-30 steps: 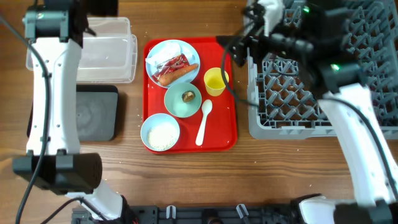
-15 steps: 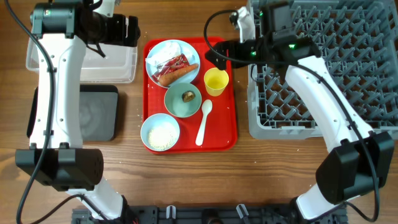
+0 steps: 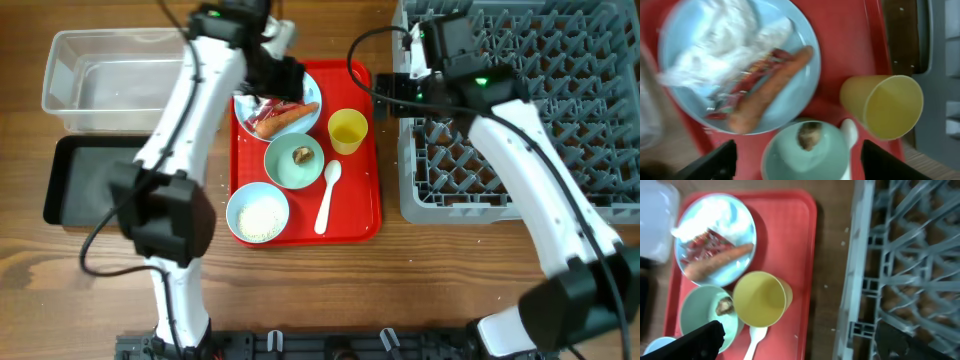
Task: Sort waste into correct bins and load items into the dishwasher rack
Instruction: 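Reach the right gripper to the yellow cup and the left gripper to the plate, then grasp the yellow cup with the right gripper and lift it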
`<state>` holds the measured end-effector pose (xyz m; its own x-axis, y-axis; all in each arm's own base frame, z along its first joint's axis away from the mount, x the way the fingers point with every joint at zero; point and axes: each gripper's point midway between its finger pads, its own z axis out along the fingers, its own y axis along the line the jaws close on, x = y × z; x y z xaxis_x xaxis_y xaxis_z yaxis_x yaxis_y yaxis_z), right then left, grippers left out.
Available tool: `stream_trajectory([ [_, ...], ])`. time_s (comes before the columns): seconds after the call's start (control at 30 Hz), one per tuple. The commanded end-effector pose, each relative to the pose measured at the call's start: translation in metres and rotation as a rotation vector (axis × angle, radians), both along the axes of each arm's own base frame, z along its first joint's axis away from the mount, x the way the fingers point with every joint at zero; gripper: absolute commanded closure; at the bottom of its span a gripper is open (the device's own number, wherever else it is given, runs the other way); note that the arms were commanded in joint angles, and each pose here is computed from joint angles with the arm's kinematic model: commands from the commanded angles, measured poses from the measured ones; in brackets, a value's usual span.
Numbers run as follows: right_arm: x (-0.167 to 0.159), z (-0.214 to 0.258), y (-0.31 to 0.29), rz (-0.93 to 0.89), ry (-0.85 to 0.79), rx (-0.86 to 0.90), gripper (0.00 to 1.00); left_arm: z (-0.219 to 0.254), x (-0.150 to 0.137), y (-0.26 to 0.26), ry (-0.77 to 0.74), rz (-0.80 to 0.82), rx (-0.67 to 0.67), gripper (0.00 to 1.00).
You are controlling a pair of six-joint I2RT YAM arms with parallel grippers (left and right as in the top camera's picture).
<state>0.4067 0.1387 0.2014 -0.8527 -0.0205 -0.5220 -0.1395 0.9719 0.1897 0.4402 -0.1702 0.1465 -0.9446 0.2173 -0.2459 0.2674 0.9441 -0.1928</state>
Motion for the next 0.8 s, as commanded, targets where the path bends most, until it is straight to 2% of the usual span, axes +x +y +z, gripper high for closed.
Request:
stream_trajectory([
  [0.0, -0.004, 0.077, -0.04, -0.093, -0.212, -0.025, 0.01, -0.032, -0.008, -0.037, 0.099, 0.077, -0.022, 0.32],
  [0.07, -0.011, 0.105, -0.066, -0.155, -0.281, -0.012, 0.03, -0.037, -0.01, -0.053, 0.101, 0.082, -0.029, 0.38],
  [0.17, -0.022, 0.122, -0.095, -0.223, -0.315, -0.014, 0.05, -0.037, -0.011, -0.071, 0.084, 0.084, -0.044, 0.46],
  [0.47, -0.029, 0.108, -0.106, -0.245, -0.251, -0.035, 0.05, -0.078, -0.013, -0.088, 0.125, 0.052, -0.011, 0.5],
  [0.53, -0.029, 0.108, -0.106, -0.245, -0.249, -0.035, 0.06, -0.086, -0.012, -0.088, 0.134, 0.052, -0.007, 0.58],
  [0.7, -0.029, 0.108, -0.106, -0.245, -0.248, -0.035, 0.13, -0.096, -0.013, -0.088, 0.152, 0.053, 0.003, 0.96],
  [0.77, -0.029, 0.108, -0.106, -0.245, -0.249, -0.035, 0.13, -0.091, -0.012, -0.087, 0.143, 0.055, -0.002, 0.96],
])
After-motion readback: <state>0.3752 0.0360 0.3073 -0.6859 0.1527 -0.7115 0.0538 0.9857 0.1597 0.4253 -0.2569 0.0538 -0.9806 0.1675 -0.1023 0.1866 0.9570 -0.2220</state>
